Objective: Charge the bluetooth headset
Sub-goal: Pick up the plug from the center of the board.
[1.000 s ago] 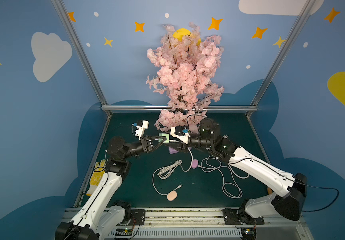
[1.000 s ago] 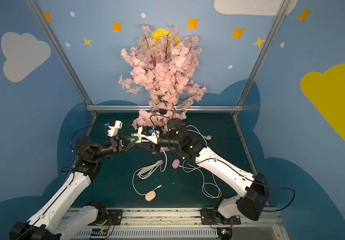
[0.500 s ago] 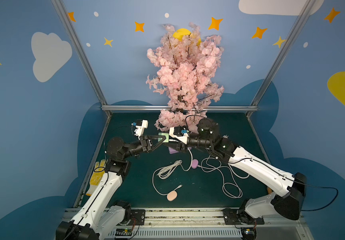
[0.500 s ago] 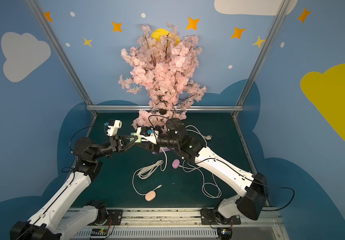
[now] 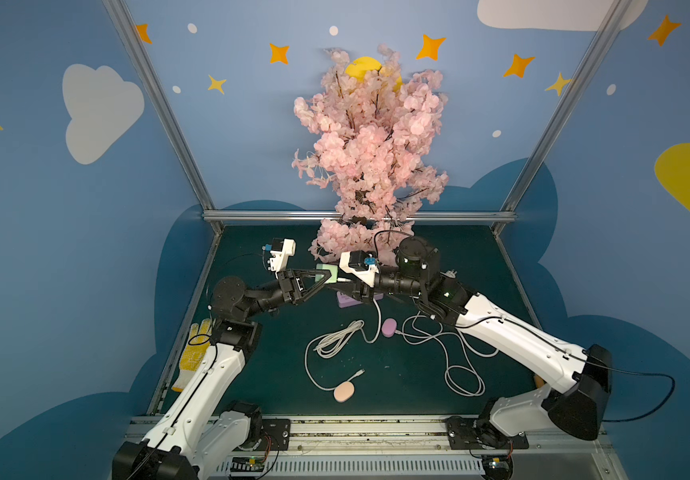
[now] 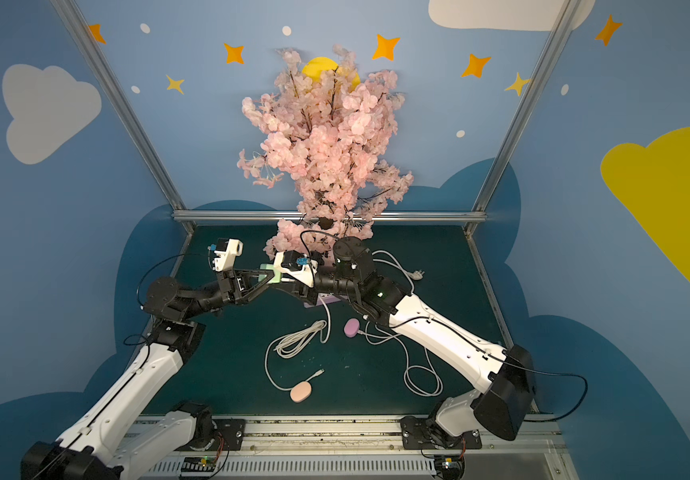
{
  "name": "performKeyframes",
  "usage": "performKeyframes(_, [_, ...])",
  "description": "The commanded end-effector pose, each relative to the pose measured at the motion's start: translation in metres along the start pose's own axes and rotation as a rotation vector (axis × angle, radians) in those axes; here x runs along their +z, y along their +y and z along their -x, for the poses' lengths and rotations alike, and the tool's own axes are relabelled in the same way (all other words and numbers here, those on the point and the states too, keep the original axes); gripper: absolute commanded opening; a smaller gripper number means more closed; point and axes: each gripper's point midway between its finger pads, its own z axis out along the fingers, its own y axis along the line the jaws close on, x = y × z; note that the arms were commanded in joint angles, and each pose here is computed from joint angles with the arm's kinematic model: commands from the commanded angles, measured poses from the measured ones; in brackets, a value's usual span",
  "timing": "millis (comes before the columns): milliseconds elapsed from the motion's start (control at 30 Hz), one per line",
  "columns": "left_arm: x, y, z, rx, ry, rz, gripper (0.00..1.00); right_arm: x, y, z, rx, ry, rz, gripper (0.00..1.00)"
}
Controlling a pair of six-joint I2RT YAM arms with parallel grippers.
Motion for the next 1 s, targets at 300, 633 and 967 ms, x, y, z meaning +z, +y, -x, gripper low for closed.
performKeyframes(300, [-0.004,-0.012,-0.004,0.095,-0.014,0.003,0.60,-0.005,0.010,-0.003,0.229,0.037,0.067,0.00])
performKeyframes(633, [-0.036,0.023,-0.016,0.204,-0.114,0.325,0.71,-0.038,0.015,-0.068,0.529,0.425,-0.088,0.00])
performKeyframes(967, [-0.058,0.094,-0.009,0.172,-0.186,0.594,0.44,-0.071,0.027,-0.147,0.753,0.782,-0.285,0.00])
